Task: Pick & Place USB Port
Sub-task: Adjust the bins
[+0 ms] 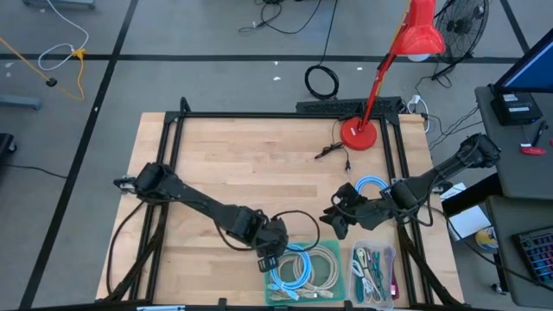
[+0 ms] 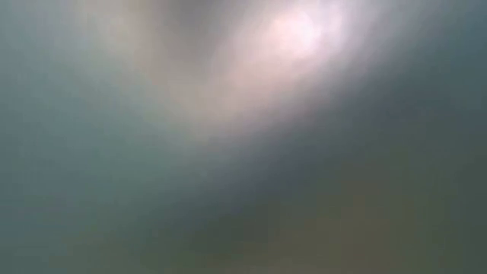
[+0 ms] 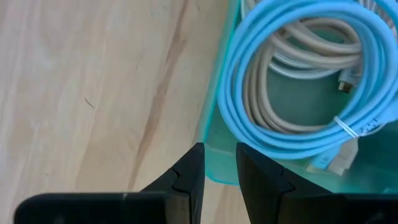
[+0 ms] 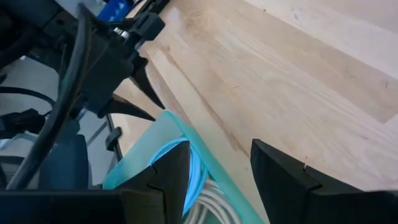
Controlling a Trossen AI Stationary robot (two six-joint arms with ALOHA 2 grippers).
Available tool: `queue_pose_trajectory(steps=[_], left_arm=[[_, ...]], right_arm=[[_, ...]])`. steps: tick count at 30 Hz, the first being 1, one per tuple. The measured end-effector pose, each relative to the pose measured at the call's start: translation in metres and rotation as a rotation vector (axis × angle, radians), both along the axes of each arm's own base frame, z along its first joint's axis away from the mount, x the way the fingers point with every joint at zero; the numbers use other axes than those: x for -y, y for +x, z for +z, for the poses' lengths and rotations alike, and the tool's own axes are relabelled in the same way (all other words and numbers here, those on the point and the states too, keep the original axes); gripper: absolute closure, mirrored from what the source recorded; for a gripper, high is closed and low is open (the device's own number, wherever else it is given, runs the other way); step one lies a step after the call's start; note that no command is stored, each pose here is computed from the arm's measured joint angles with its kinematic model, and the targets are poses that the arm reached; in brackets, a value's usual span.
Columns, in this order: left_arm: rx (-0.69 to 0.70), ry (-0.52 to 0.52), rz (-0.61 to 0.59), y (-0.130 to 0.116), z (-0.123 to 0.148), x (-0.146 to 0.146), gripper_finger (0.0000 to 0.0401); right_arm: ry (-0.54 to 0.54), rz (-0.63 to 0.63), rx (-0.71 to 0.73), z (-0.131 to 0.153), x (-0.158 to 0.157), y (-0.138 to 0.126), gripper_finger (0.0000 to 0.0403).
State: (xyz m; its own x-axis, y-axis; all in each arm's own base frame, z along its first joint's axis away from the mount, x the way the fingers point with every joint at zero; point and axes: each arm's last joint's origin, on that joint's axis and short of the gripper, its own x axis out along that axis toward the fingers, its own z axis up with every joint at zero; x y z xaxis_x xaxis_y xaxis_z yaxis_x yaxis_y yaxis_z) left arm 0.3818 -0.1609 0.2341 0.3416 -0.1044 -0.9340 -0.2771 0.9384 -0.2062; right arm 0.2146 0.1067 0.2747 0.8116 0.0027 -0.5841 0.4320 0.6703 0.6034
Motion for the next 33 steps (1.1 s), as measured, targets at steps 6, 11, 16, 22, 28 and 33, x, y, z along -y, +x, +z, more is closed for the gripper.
queue_pose_trajectory(steps=[6, 11, 16, 22, 28, 33], left_arm=[[-0.007, -0.003, 0.017, -0.001, 0.0, 0.002, 0.0308], [-0.002, 0.005, 0.027, -0.001, 0.0, 0.002, 0.0308], [0.003, -0.004, 0.045, -0.001, -0.001, 0.002, 0.0308], [-0.011, -0.002, 0.054, -0.003, -0.009, 0.001, 0.0308], [-0.046, -0.002, 0.067, -0.007, -0.02, -0.001, 0.0308], [-0.049, -0.019, 0.068, -0.007, -0.025, 0.0, 0.0308]], right_arm=[[-0.01, 0.015, -0.02, -0.001, 0.0, -0.001, 0.0245], [-0.01, 0.017, -0.019, -0.001, -0.001, -0.001, 0.0247], [-0.011, 0.018, -0.018, -0.001, -0.001, -0.001, 0.0248], [-0.009, 0.016, -0.017, -0.001, -0.001, -0.001, 0.0248], [-0.009, 0.015, -0.017, -0.001, -0.001, -0.001, 0.0248], [-0.009, 0.015, -0.017, -0.001, -0.001, -0.001, 0.0248]])
